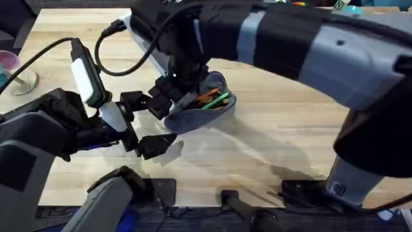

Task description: Unzip the bag, pick up the pens from the table one at a time and place them inside, then zip the bag closed.

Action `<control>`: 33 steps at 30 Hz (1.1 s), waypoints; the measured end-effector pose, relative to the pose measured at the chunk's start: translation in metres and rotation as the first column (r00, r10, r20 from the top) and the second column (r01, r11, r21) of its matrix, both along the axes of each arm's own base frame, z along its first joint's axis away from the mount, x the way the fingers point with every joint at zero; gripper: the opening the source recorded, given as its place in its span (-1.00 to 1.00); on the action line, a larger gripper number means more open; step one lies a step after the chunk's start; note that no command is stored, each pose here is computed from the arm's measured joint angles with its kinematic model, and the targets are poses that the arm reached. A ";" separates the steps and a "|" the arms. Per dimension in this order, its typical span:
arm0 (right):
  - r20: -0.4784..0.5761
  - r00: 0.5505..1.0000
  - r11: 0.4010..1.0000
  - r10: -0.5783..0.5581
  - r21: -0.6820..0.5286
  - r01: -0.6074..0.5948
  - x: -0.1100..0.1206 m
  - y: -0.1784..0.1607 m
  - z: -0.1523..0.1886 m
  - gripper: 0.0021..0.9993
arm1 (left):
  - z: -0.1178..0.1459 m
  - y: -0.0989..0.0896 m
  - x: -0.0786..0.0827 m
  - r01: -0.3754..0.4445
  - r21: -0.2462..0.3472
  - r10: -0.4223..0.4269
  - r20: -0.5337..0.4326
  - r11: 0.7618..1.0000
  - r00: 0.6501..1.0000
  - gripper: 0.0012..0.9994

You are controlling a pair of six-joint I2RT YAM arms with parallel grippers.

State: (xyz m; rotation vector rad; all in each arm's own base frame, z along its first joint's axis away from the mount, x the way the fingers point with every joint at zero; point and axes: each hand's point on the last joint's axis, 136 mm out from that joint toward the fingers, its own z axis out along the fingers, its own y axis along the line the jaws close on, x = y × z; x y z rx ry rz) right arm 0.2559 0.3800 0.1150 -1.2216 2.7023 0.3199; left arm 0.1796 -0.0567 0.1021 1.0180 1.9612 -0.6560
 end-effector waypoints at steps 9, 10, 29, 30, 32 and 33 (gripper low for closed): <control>-0.009 1.000 1.000 -0.005 -0.010 0.005 0.000 0.001 -0.006 0.57 | 0.000 0.000 0.000 0.000 0.000 0.000 0.000 1.000 1.000 0.99; -0.009 1.000 1.000 -0.005 -0.009 0.005 0.000 0.001 -0.006 0.48 | 0.000 0.000 0.000 0.000 0.000 0.000 0.000 1.000 1.000 0.99; -0.013 1.000 1.000 -0.009 -0.015 0.008 -0.001 -0.001 -0.006 -0.93 | 0.000 0.000 0.000 0.000 0.000 0.000 0.000 1.000 1.000 0.99; -0.014 1.000 1.000 -0.009 -0.016 0.008 -0.001 -0.001 -0.006 -0.93 | 0.000 0.000 0.000 0.000 0.000 0.000 0.000 1.000 1.000 0.99; -0.015 1.000 1.000 -0.009 -0.016 0.009 -0.001 -0.001 -0.006 -0.93 | 0.000 0.000 0.000 0.000 0.000 0.000 0.000 1.000 1.000 0.99; -0.015 1.000 1.000 -0.010 -0.016 0.010 -0.001 -0.001 -0.007 -0.94 | 0.000 0.000 0.000 0.000 0.000 0.000 0.000 1.000 1.000 0.99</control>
